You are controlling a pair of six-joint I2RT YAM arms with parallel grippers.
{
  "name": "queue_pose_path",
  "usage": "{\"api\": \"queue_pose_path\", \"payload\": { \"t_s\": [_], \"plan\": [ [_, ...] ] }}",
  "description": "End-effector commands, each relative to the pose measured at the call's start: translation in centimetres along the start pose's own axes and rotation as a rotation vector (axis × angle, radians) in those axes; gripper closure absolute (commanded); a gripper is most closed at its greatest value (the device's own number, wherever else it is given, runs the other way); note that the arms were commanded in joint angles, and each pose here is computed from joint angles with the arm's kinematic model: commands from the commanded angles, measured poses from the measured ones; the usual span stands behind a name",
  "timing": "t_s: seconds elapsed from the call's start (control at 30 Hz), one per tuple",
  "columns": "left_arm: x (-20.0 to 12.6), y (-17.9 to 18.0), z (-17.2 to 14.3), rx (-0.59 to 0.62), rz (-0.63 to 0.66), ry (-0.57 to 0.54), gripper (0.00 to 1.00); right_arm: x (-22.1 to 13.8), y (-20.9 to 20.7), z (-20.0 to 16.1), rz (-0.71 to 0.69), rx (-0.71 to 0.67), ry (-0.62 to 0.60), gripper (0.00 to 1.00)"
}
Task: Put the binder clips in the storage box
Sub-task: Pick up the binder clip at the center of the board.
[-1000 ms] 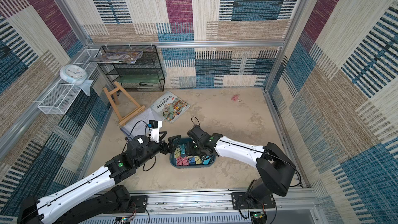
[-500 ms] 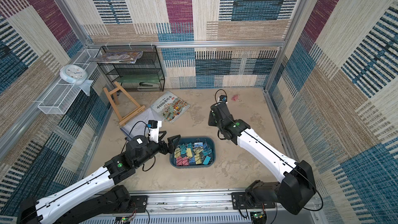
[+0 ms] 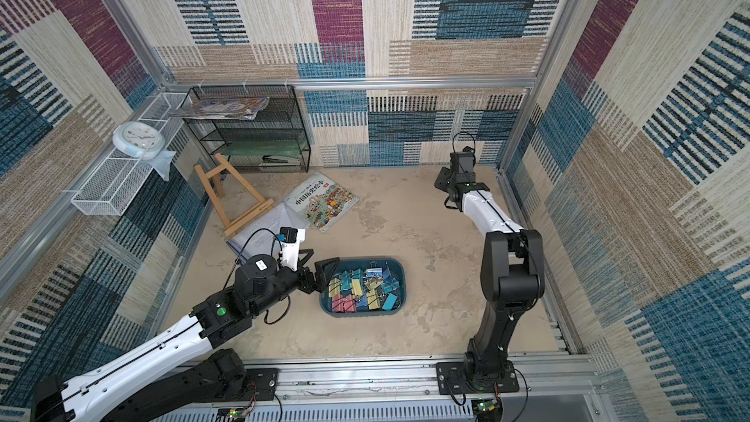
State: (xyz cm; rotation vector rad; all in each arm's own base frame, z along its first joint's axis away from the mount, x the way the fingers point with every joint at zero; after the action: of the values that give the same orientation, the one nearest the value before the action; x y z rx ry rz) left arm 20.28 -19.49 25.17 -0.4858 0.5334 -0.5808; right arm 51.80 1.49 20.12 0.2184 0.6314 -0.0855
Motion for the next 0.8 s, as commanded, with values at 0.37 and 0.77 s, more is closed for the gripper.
{"api": "queue_pose_path", "payload": {
  "t_s": [0.37, 0.77],
  "plan": [
    [0.3, 0.3, 0.1, 0.058, 0.053, 0.026, 0.01, 12.4, -3.7, -0.8, 0.247, 0.215, 0.158, 0.47],
    [1.9, -0.7, 0.2, 0.051, 0.011, 0.056, 0.01, 12.4, -3.3, 0.0, 0.289, 0.191, 0.139, 0.98]
  ]
}}
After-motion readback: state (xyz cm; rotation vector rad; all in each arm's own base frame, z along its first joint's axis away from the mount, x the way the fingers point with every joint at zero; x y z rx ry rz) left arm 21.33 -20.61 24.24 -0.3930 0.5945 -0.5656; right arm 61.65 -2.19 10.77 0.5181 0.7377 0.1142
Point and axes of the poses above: each gripper's point midway between its finger pads, its own x axis out along the fingers, its own y axis along the line the jaws close on, z = x × y, the point moved 5 cm from there along -x, back along the fingers, and after that the axes turned 12 degrees about -x, right-handed, at the moved point
